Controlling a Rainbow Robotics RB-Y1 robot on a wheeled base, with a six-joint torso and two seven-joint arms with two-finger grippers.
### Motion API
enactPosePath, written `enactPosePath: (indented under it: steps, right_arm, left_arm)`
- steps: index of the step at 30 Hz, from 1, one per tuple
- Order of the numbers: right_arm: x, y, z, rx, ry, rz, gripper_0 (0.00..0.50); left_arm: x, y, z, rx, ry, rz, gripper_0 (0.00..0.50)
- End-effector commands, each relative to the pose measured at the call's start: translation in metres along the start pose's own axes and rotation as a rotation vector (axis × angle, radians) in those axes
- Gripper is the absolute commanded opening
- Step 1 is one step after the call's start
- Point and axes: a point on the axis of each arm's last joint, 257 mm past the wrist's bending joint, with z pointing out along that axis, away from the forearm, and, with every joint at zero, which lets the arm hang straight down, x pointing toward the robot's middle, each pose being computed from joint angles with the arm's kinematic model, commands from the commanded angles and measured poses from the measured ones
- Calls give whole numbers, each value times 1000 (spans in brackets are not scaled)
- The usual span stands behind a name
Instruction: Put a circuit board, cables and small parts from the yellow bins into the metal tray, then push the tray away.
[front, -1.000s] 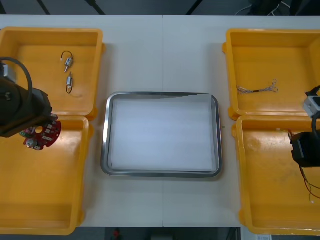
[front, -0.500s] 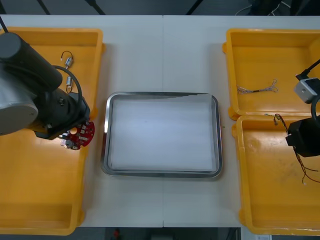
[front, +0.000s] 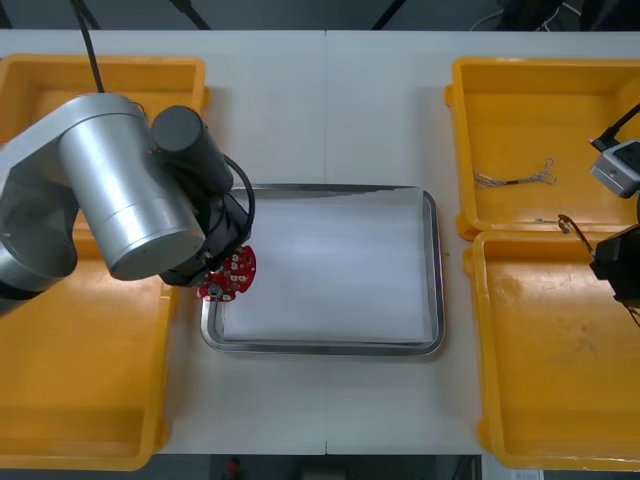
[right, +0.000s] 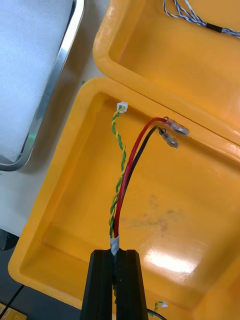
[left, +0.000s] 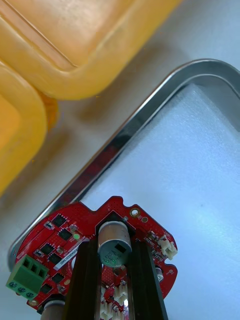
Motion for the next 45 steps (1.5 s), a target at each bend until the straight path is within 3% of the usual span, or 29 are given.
enactPosePath:
  steps: [1, 9, 12, 20, 33, 40, 45]
  right_arm:
    - [-18, -11, -13, 42, -7, -65, 0]
    - [-23, -13, -8, 51, 11, -75, 0]
    - [-23, -14, -7, 52, 14, -73, 0]
    - [-21, -12, -6, 50, 21, -70, 0]
    - [-21, -12, -6, 50, 21, -70, 0]
    - [-21, -12, -6, 50, 21, -70, 0]
    - [-21, -12, -6, 50, 21, -70, 0]
  left_arm:
    - [13, -23, 1, 20, -9, -9, 0]
    - [34, -23, 22, -13, -21, 10, 0]
    - [40, -21, 29, -26, -9, 6, 1]
    - [48, -31, 42, -7, 22, -14, 3]
    - [53, -27, 53, -15, 14, -1, 10]
    - [55, -25, 56, -13, 10, 12, 100]
    - [56, -25, 56, -14, 11, 9, 265]
